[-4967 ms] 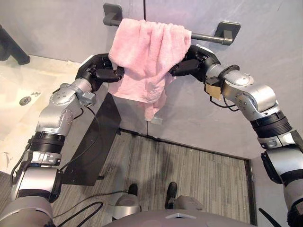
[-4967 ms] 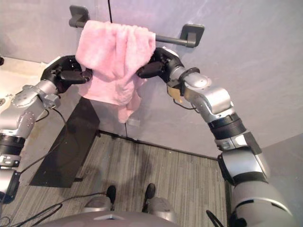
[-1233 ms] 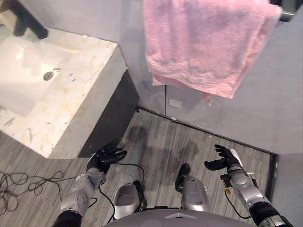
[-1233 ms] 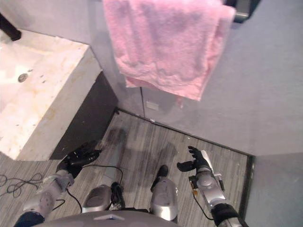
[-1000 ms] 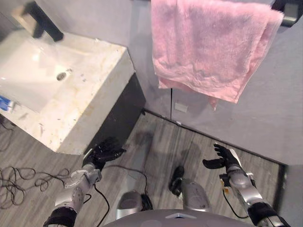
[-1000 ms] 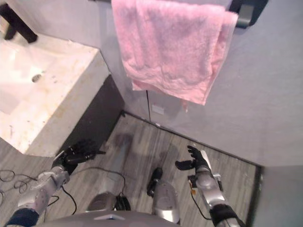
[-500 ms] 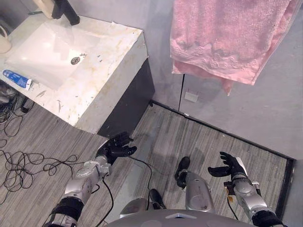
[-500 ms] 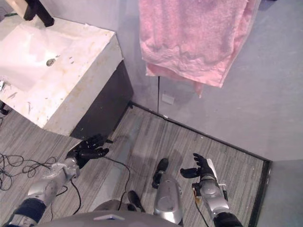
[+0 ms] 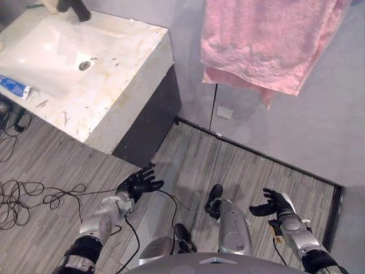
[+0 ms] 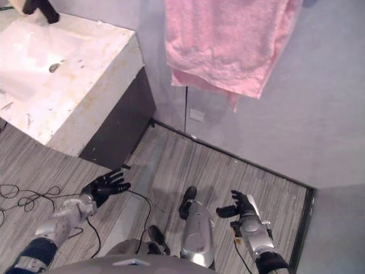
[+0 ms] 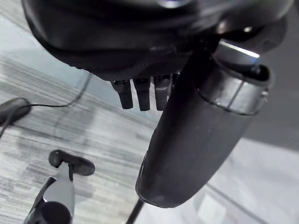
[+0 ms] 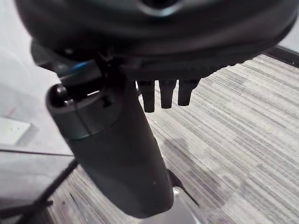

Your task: Organize the bathroom.

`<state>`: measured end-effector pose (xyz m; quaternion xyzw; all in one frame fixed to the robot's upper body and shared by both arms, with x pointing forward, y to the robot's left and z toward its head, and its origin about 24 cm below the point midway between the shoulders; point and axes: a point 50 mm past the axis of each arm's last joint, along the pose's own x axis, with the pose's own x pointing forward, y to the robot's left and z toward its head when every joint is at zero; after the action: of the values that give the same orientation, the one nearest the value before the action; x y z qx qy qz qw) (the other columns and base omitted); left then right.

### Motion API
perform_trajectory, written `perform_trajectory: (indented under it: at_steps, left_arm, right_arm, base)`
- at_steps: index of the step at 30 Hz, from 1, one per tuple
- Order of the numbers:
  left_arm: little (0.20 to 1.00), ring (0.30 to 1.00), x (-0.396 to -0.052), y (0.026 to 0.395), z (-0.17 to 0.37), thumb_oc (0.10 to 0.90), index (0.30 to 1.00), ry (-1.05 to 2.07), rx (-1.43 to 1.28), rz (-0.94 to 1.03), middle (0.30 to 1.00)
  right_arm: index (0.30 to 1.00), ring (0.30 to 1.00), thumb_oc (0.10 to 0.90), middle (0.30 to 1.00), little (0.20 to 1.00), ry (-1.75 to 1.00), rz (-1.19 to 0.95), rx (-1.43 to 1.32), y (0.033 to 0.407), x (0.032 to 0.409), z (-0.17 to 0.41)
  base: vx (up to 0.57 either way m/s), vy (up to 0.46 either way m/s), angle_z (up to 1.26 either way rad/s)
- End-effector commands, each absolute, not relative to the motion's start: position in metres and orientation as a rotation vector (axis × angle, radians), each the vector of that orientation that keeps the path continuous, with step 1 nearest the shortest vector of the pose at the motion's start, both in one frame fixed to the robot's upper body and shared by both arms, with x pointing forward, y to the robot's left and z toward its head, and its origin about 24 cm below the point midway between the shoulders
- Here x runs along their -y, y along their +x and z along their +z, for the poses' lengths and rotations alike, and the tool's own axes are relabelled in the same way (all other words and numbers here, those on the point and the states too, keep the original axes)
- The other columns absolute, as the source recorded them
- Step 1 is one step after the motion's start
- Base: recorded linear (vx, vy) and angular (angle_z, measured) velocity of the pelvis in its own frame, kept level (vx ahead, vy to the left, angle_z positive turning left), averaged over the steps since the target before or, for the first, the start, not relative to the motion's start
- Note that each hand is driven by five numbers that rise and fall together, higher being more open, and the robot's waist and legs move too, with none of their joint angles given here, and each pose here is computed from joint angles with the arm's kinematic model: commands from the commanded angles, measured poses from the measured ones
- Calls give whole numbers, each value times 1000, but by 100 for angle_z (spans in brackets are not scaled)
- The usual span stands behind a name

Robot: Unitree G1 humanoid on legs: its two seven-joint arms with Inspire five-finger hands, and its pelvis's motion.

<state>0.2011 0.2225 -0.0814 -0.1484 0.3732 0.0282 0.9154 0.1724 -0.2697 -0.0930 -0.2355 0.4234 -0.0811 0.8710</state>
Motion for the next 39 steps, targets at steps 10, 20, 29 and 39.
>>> perform_trajectory:
  at_steps: [10,20,29,39]
  left_arm:
    - [900,900,-267,107,-138,800,900,-200,-1127,420,900]
    - [900,900,-272,130,-131,800,900,-92,-1120,404,900]
    - [900,900,-269,134,-132,800,900,-167,-1028,471,900]
    - [900,900,-269,139,-131,800,900,-177,-1001,500,900]
  right_arm:
    - [900,900,800,900,900,-563,-43,-955,184,255,-102]
    - [900,900,800,900,900,-526,-103,-999,158,257,-113]
    - [900,900,800,900,900,-562,9,-1005,166,244,-121]
    - [900,900,800,900,900,-544,-64,-997,174,255,-118]
  base:
    - [-111,-21,34]
    - [-105,9,138]
    - [-56,-116,13]
    - [-28,128,34]
